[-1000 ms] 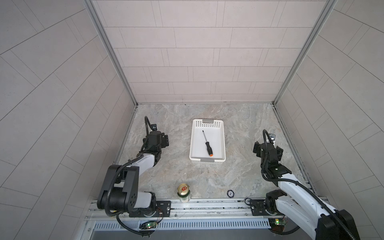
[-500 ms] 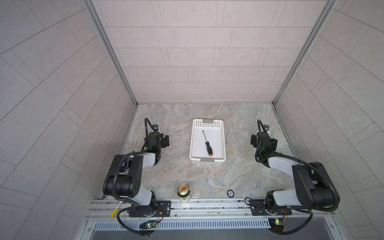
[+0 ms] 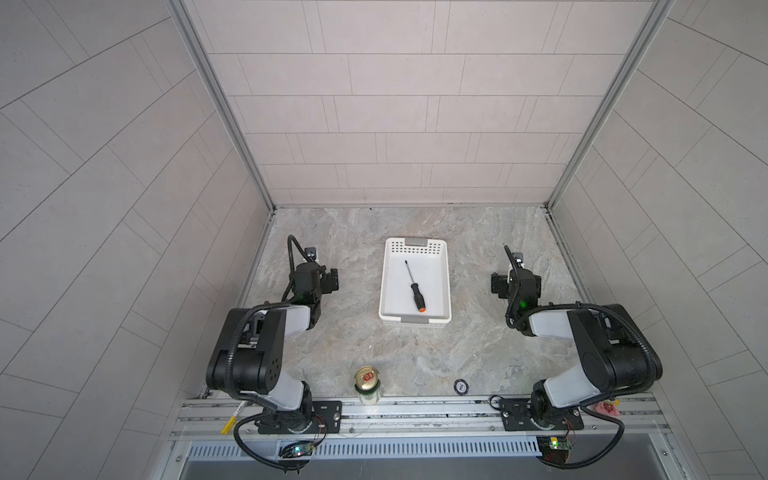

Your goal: Put the screwdriver in the bin

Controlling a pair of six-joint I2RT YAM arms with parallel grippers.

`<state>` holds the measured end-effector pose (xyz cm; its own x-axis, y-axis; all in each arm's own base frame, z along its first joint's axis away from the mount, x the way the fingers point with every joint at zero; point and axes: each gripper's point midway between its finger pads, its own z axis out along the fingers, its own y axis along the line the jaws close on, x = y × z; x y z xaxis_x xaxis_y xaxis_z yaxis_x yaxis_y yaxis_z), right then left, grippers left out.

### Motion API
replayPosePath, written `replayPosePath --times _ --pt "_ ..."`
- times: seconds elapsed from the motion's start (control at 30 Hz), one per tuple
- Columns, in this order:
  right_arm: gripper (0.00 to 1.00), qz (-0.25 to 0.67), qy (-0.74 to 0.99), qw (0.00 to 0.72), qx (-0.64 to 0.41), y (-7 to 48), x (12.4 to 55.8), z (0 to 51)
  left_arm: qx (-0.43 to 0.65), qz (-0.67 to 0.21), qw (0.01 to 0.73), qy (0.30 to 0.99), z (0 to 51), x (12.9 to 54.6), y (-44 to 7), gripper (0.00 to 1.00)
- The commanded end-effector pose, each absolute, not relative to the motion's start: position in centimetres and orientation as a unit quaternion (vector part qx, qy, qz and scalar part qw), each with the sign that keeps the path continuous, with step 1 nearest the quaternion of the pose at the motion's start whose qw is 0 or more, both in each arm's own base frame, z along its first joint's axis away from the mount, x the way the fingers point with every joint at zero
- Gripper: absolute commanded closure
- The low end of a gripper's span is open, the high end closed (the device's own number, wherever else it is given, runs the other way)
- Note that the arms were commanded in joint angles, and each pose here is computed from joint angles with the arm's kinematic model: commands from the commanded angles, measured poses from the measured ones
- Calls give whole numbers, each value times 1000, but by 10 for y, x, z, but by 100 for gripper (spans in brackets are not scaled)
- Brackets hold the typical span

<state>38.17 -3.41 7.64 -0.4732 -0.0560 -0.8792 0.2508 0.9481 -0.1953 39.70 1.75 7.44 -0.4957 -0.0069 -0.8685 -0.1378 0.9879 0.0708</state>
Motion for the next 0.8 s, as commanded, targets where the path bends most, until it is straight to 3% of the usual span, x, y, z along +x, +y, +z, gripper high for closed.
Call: replayPosePath --times 0.0,0.77 --pt "0 -142 835 528 55 -33 389 89 -42 73 516 853 82 400 18 0" --pt "0 -142 834 530 54 -33 389 89 -35 55 523 850 81 399 16 0"
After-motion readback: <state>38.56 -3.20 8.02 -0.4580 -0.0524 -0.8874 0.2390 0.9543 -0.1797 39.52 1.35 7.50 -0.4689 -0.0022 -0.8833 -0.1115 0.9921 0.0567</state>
